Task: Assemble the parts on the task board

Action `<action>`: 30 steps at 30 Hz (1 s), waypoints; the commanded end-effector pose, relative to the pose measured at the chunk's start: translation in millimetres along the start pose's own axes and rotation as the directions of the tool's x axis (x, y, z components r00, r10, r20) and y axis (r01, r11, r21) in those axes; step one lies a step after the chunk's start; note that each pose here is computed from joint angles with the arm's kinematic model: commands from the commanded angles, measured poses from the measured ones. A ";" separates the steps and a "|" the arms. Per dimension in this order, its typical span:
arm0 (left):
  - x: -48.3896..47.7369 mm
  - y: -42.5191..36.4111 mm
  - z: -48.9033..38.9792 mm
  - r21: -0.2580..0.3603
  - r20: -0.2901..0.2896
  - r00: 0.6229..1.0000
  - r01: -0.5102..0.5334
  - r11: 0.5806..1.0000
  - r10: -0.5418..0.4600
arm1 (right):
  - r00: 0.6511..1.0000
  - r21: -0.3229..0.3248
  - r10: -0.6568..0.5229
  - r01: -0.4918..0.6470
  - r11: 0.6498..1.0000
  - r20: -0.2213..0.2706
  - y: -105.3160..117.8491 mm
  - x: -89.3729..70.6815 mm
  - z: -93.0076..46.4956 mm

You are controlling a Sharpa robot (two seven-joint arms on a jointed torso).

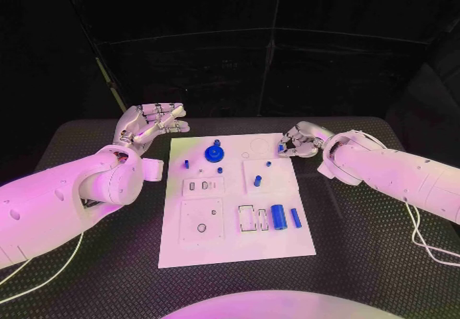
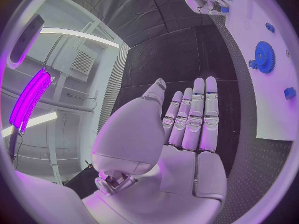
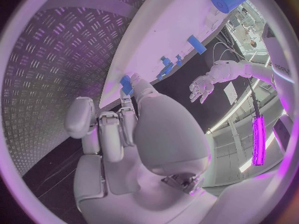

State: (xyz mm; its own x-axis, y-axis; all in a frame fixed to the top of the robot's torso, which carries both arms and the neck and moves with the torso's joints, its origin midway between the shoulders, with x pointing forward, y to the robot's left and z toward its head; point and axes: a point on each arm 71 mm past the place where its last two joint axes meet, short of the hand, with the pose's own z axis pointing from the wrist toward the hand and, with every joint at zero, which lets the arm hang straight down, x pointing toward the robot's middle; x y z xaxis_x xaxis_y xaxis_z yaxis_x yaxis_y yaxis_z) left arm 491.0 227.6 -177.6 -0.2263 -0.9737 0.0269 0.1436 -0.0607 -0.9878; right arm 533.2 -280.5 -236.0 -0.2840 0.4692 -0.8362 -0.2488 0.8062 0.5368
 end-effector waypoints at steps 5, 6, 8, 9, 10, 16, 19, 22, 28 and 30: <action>0.7 -1.8 0.4 0.011 -0.011 1.000 0.002 1.000 -0.002 | 0.996 -0.029 -0.009 0.012 1.000 0.084 7.5 -6.4 -2.0; 0.5 -1.8 0.3 0.011 -0.011 1.000 0.002 1.000 -0.002 | 0.995 -0.036 -0.007 0.011 0.999 0.094 11.0 -7.2 -3.9; 0.3 -1.9 0.1 0.011 -0.010 1.000 0.002 1.000 -0.001 | 0.995 -0.042 -0.004 0.008 0.999 0.101 15.2 -7.5 -5.7; 0.2 -1.9 0.0 0.010 -0.010 1.000 0.001 1.000 -0.001 | 0.994 -0.045 0.000 0.005 0.999 0.105 18.9 -7.4 -7.0; 0.1 -2.0 -0.1 0.010 -0.010 1.000 0.001 1.000 -0.001 | 0.994 -0.049 0.003 0.002 0.999 0.107 23.3 -6.9 -8.2; 0.3 -2.5 -0.7 0.009 -0.013 1.000 0.003 1.000 -0.003 | 0.995 -0.063 -0.009 0.015 0.998 0.095 58.8 3.8 -12.1; 1.2 -2.2 -0.4 0.007 -0.015 1.000 0.004 1.000 -0.004 | 0.996 -0.073 -0.028 0.034 0.997 0.085 82.4 13.3 -11.4; 2.3 -1.7 0.2 0.005 -0.017 1.000 0.006 1.000 -0.006 | 0.997 -0.083 -0.038 0.044 0.996 0.072 103.5 23.5 -8.0; 5.1 -0.7 1.5 0.000 -0.019 1.000 0.016 1.000 -0.016 | 0.997 -0.119 -0.058 0.063 0.991 0.043 144.2 44.8 0.9; 5.9 -0.4 1.9 -0.001 -0.020 1.000 0.018 1.000 -0.018 | 0.997 -0.136 -0.066 0.070 0.988 0.031 156.2 51.1 2.9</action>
State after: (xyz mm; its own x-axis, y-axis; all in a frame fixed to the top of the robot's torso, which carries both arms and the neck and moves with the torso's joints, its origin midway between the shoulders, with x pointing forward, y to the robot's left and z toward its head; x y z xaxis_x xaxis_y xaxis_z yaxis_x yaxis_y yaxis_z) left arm 491.2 222.7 -177.9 -0.2366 -0.9710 0.0335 0.1385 -0.0679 -0.9880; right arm 481.8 -129.0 -196.0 -0.2751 0.4644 -0.8418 -0.4122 0.7341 0.5397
